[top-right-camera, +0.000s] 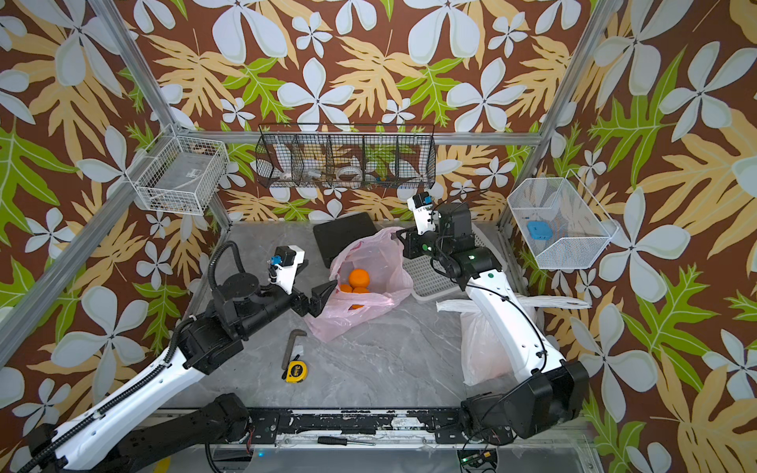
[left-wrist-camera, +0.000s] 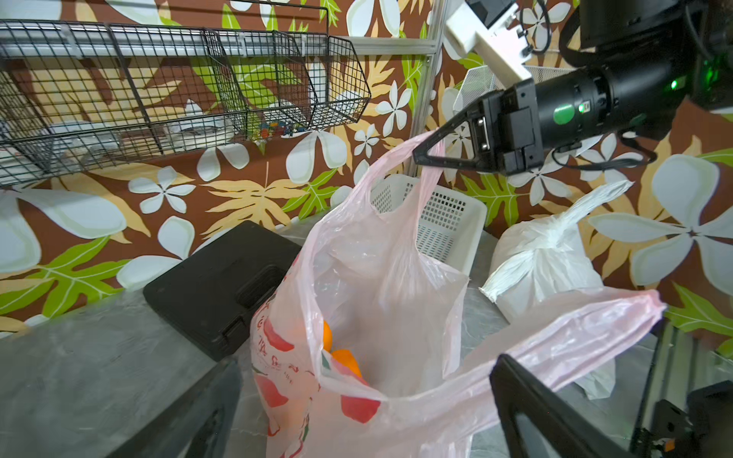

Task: Place the oranges into plastic bags & tie knots
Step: Adjust the plastic bag at the center of the board.

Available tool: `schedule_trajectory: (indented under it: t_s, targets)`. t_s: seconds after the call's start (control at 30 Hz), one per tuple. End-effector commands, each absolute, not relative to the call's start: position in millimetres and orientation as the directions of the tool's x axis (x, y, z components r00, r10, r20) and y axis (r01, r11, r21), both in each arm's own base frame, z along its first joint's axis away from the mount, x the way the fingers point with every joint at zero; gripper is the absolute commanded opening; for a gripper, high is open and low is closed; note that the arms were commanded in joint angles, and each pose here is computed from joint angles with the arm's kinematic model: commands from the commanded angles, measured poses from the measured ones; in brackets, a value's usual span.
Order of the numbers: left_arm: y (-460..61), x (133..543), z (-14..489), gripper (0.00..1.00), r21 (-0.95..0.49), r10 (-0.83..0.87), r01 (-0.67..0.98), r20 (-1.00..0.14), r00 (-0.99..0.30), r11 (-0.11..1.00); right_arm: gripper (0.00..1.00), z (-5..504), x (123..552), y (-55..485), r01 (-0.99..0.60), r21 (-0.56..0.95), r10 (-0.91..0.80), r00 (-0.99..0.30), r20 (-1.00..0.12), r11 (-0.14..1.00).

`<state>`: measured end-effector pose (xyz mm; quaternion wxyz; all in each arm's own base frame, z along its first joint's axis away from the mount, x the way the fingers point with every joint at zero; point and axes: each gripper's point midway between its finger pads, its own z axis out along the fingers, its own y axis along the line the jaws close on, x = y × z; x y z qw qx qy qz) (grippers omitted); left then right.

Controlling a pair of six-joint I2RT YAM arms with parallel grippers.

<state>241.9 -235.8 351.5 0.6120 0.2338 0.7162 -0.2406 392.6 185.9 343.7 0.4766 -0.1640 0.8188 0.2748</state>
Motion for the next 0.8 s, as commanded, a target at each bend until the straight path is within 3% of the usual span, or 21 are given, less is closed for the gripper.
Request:
schedule_trajectory:
  t_s: [0.0, 0.1, 0.37, 0.77]
  targets:
    - [-238.2, 237.3, 383.3, 1.0, 0.017, 0.006, 0.524, -1.0, 0.023, 0.851, 0.0, 343.6, 397.1, 180.4, -0.476, 0.313, 0.026, -0.518, -0.855, 0.822]
    - [-269.3, 223.7, 378.6, 1.0, 0.117, 0.106, 0.494, -0.993, 0.052, 0.861, 0.0, 342.1, 399.1, 181.0, -0.471, 0.322, 0.029, -0.53, -0.847, 0.821]
    - [-329.2, 188.1, 358.3, 1.0, 0.227, 0.19, 0.504, -0.974, 0.124, 0.833, 0.0, 336.2, 398.7, 184.5, -0.483, 0.326, 0.01, -0.548, -0.836, 0.813]
    - [-331.1, 226.3, 314.2, 1.0, 0.44, 0.425, 0.153, -0.897, 0.119, 0.885, 0.0, 334.1, 396.7, 189.0, -0.505, 0.335, -0.001, -0.555, -0.832, 0.795]
